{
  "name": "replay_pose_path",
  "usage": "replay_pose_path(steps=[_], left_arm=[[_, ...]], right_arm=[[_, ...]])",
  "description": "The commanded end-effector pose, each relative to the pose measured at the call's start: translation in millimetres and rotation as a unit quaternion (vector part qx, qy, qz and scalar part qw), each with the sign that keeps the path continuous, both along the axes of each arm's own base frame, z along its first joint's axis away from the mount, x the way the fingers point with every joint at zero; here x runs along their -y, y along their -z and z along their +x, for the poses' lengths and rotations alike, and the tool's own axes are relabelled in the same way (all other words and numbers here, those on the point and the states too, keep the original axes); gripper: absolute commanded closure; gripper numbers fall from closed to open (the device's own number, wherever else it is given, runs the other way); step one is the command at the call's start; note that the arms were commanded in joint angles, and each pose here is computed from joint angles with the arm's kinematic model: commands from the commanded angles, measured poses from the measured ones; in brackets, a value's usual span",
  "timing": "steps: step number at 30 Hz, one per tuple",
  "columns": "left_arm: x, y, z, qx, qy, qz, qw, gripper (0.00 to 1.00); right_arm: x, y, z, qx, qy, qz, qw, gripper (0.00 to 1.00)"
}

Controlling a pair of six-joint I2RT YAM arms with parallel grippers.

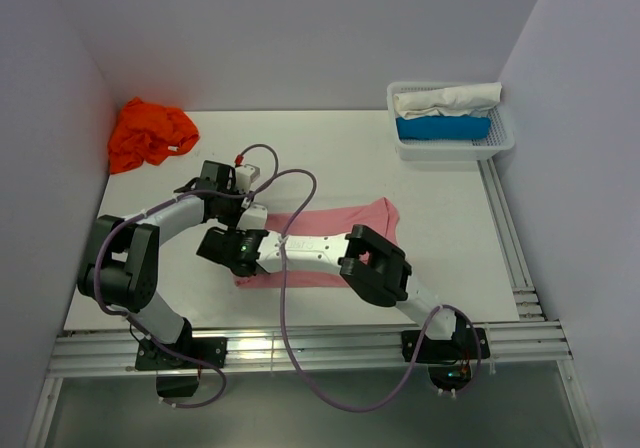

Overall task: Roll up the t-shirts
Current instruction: Roll the tshirt

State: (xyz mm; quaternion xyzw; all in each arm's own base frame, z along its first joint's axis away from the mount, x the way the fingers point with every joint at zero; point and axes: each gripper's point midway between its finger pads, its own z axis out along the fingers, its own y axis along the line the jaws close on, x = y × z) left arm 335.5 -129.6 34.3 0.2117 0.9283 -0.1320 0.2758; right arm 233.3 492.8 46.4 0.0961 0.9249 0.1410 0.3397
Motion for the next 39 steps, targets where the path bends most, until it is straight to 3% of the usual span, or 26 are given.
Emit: replay_pose_path(steps=[1,12,20,25,28,31,35,39], left_arm=[[11,-21,8,0.024,0.014,-0.011,1.0,0.61],[16,-37,17,0.037,0.013,-0.023,0.999,0.38],[19,-51,28,0.042,0.01,-0.028,0.999,0.31],[15,-60,37,0.041,0.002,-0.033,0.999,0.3],[9,-66,43,0.037,-0.002,-0.043,0.998,0.3],[-1,-73,46,0.04,-0.007,-0.047,0.998,0.3],[-12,-75,44,0.038,-0.009,-0.047,0.998,0.3],[-15,-74,35,0.035,0.0,-0.05,0.998,0.3]], right_arm=[[6,-2,-1,0.007,-0.004,-0.03,1.0,0.5],[16,20,-17,-0.022,-0.012,-0.063,0.998,0.5],[12,30,-19,-0.036,-0.025,-0.075,0.996,0.5],[12,32,-23,-0.05,-0.038,-0.065,0.996,0.65],[13,32,-23,-0.06,-0.045,-0.039,0.996,0.74],[9,26,-23,-0.065,-0.056,0.031,0.996,0.85],[-11,0,-14,-0.048,-0.072,0.179,0.98,0.85],[2,2,-7,-0.056,-0.058,0.248,0.965,0.85]])
